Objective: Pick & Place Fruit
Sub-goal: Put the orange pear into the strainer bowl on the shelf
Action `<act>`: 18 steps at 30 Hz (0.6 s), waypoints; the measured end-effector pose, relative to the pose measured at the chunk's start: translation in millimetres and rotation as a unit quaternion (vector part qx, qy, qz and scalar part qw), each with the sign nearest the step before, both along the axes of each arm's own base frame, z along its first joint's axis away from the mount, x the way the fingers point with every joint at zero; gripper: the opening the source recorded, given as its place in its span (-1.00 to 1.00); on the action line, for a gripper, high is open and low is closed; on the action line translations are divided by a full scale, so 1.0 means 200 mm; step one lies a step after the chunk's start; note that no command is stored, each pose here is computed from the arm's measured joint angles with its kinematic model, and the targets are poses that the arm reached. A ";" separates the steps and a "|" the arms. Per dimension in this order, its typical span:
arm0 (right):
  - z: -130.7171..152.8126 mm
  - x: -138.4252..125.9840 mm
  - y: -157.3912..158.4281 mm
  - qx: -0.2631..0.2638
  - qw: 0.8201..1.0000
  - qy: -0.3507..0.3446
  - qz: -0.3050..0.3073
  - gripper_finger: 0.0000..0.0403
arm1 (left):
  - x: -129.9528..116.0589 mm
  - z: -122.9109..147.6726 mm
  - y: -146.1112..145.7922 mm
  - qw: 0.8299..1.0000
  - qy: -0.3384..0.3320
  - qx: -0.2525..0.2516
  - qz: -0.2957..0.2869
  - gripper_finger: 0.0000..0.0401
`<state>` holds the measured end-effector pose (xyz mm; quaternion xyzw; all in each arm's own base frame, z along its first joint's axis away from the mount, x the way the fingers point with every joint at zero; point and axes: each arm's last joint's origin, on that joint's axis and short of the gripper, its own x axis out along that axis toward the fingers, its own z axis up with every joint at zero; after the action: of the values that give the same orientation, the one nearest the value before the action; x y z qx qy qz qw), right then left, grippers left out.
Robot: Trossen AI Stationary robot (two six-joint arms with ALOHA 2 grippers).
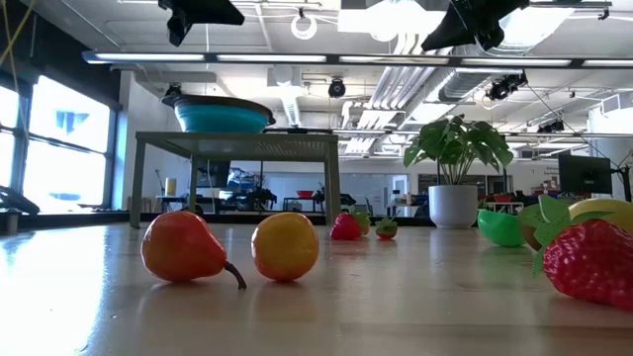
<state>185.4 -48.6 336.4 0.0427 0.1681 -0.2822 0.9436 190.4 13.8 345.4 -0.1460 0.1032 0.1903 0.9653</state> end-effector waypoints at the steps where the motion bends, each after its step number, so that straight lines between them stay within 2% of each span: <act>1: 0.00 0.00 0.00 0.004 1.000 -0.002 -0.001 -0.99 | 0.00 -0.01 -0.02 1.000 0.000 -0.008 -0.009 -1.00; 7: 0.00 0.00 0.01 0.016 1.000 -0.008 0.021 -0.99 | 0.05 -0.06 -0.15 0.997 0.014 -0.057 -0.053 -1.00; 18: 0.00 0.00 0.01 0.027 0.999 -0.013 0.017 -0.99 | 0.10 -0.14 -0.37 0.993 0.033 -0.096 -0.061 -1.00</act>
<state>186.2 -47.1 336.3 0.0691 0.1640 -0.2605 0.9489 211.2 -60.1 317.7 -0.2248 0.1612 0.1254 0.9528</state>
